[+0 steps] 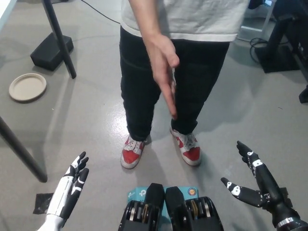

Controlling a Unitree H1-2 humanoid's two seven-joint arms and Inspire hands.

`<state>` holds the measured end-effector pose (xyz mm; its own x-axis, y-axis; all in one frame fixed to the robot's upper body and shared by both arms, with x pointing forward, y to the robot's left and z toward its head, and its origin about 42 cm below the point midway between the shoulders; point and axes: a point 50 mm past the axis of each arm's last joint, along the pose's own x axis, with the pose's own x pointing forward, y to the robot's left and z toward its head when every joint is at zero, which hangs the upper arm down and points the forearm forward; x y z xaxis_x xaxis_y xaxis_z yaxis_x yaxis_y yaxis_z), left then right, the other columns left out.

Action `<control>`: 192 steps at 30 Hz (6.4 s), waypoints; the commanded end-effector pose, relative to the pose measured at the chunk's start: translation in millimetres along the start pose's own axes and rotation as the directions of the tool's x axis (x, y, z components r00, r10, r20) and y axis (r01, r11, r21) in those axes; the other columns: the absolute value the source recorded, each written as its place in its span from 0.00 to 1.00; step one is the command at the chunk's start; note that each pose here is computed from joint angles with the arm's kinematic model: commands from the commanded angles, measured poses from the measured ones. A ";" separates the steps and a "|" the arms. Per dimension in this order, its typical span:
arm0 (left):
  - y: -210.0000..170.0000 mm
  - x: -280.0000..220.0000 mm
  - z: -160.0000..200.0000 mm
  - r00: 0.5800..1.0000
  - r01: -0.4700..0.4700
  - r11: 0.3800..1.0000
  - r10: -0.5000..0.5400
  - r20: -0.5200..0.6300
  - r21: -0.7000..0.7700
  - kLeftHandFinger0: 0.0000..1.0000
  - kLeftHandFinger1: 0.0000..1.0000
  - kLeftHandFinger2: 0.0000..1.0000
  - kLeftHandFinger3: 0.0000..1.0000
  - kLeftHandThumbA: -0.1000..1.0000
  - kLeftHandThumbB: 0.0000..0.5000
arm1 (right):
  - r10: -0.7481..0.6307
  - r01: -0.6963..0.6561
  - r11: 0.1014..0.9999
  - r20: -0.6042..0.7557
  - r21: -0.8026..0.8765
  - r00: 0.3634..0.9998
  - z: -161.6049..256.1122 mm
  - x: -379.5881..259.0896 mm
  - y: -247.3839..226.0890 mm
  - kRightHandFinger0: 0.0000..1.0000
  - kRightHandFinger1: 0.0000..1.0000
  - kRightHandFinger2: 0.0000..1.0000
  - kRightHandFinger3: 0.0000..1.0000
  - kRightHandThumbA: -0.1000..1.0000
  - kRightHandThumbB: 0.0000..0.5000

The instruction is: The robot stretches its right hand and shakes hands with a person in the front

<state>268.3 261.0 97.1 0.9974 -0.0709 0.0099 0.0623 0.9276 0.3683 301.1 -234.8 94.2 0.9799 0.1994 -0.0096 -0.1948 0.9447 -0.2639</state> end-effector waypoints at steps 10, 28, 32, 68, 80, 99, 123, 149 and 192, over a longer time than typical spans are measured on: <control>4.2 -0.4 8.4 0.997 -0.038 0.999 0.039 0.074 -0.009 1.00 1.00 1.00 1.00 1.00 0.06 | -0.017 -0.021 0.985 0.219 0.169 0.976 70.1 15.5 1.5 1.00 1.00 1.00 1.00 0.88 0.61; 7.0 5.3 12.3 0.996 -0.040 0.999 0.039 0.086 0.002 1.00 1.00 1.00 1.00 1.00 0.08 | -0.001 -0.015 0.999 0.312 0.048 0.950 179.0 77.0 7.6 1.00 1.00 1.00 1.00 0.98 0.76; 8.0 6.6 13.8 0.995 -0.041 0.999 0.040 0.088 0.002 1.00 1.00 1.00 1.00 1.00 0.09 | 0.023 -0.027 1.000 0.296 0.010 0.955 191.0 98.8 14.0 1.00 1.00 1.00 1.00 1.00 0.77; 7.4 9.9 16.9 0.995 -0.034 0.999 0.032 0.090 0.016 1.00 1.00 1.00 1.00 1.00 0.05 | 0.117 -0.119 0.993 0.172 0.005 0.978 198.2 197.9 69.3 1.00 1.00 1.00 1.00 0.38 0.41; 7.7 11.8 18.7 0.995 -0.030 1.000 0.030 0.100 -0.004 1.00 1.00 1.00 1.00 1.00 0.05 | 0.079 -0.100 0.995 0.411 0.029 0.908 255.8 121.2 57.6 1.00 1.00 1.00 1.00 0.42 0.44; 6.9 15.7 16.9 0.995 -0.024 1.000 0.024 0.101 0.003 1.00 1.00 1.00 1.00 1.00 0.09 | 0.101 -0.099 0.995 0.507 -0.031 0.856 280.1 77.8 53.0 1.00 1.00 1.00 1.00 0.37 0.39; 9.5 20.5 23.3 0.993 -0.018 1.000 0.018 0.118 0.002 1.00 1.00 1.00 1.00 1.00 0.06 | 0.098 -0.081 0.991 0.166 -0.106 0.981 202.2 212.6 67.1 1.00 1.00 1.00 1.00 0.47 0.46; 10.9 20.8 24.0 0.993 -0.026 1.000 0.024 0.116 0.015 1.00 1.00 1.00 1.00 1.00 0.04 | 0.143 -0.083 0.990 0.763 -0.117 0.631 339.7 -0.2 49.0 1.00 1.00 1.00 1.00 0.54 0.53; 10.3 29.0 30.7 0.991 -0.009 1.000 0.007 0.134 0.014 1.00 1.00 1.00 1.00 1.00 0.06 | 0.183 -0.104 0.961 0.304 -0.257 0.935 214.0 173.4 38.8 1.00 1.00 1.00 1.00 1.00 1.00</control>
<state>294.1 255.4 117.7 0.9911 -0.0972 0.0908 0.0579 0.9299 0.3632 474.9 -94.9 259.4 0.9148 0.3933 0.0921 -0.3153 0.8377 -0.4460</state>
